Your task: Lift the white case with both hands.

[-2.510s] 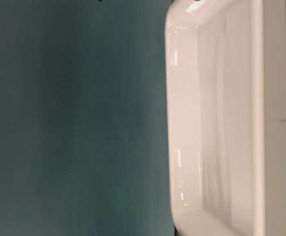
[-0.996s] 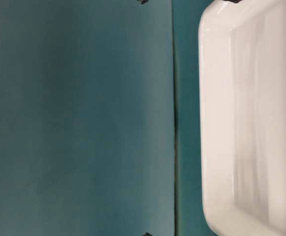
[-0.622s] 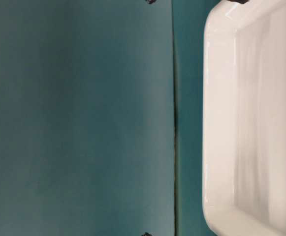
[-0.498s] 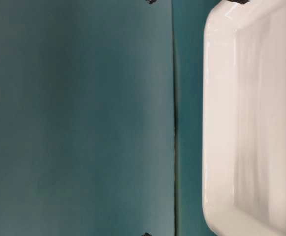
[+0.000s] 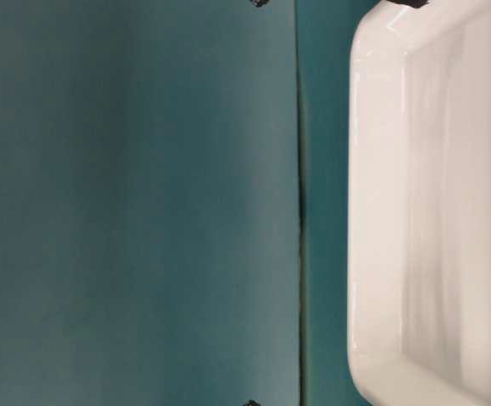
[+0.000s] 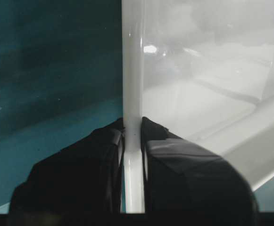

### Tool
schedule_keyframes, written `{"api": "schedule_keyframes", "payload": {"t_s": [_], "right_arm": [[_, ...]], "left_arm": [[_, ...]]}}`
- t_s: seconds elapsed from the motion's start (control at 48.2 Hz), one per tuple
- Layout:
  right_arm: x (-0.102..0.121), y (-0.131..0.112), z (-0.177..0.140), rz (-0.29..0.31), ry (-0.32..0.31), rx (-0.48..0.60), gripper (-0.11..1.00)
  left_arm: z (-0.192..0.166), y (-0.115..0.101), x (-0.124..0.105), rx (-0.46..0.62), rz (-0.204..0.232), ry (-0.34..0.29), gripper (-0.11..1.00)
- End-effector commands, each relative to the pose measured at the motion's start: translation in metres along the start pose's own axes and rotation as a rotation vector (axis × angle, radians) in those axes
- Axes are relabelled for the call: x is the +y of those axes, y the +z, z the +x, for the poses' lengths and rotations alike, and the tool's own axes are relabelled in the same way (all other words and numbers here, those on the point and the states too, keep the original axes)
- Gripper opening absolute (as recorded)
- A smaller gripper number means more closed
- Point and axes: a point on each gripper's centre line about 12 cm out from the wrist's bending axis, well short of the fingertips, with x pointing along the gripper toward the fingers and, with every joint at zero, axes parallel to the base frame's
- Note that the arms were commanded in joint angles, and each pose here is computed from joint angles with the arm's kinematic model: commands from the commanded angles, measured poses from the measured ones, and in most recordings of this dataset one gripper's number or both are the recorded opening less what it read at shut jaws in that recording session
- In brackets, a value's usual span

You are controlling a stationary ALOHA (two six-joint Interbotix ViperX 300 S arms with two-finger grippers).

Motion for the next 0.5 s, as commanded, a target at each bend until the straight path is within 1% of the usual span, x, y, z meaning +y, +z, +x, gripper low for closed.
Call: {"api": "schedule_keyframes", "payload": {"t_s": [0.0, 0.041, 0.124, 0.207, 0.27, 0.332, 0.373, 0.415, 0.477], "right_arm": [[-0.025, -0.001, 0.008, 0.001, -0.096, 0.008, 0.11], [-0.024, -0.002, 0.008, 0.0, -0.091, 0.008, 0.14], [-0.022, -0.001, 0.008, 0.0, -0.087, 0.008, 0.29], [-0.021, -0.001, 0.006, 0.001, -0.081, 0.008, 0.49], [-0.02, -0.001, 0.005, 0.001, -0.077, 0.009, 0.63], [-0.018, -0.001, 0.002, 0.003, -0.068, 0.008, 0.71], [-0.016, -0.001, 0.0, 0.002, -0.063, 0.009, 0.74], [-0.014, 0.0, -0.002, 0.001, -0.054, 0.009, 0.74], [-0.01, 0.0, -0.008, 0.004, -0.038, 0.008, 0.74]], "left_arm": [[0.009, 0.0, 0.022, 0.002, -0.001, 0.085, 0.06], [0.009, 0.0, 0.021, 0.002, -0.003, 0.075, 0.06], [0.008, 0.0, 0.021, 0.001, -0.003, 0.062, 0.08], [0.008, 0.001, 0.02, 0.0, -0.003, 0.054, 0.19], [0.008, 0.001, 0.019, 0.0, -0.003, 0.046, 0.35], [0.006, 0.001, 0.017, -0.001, -0.001, 0.037, 0.53], [0.005, 0.001, 0.017, -0.002, 0.0, 0.029, 0.67], [0.004, 0.001, 0.015, -0.004, 0.0, 0.017, 0.78], [0.0, 0.001, 0.01, -0.005, 0.008, -0.007, 0.92]]}}
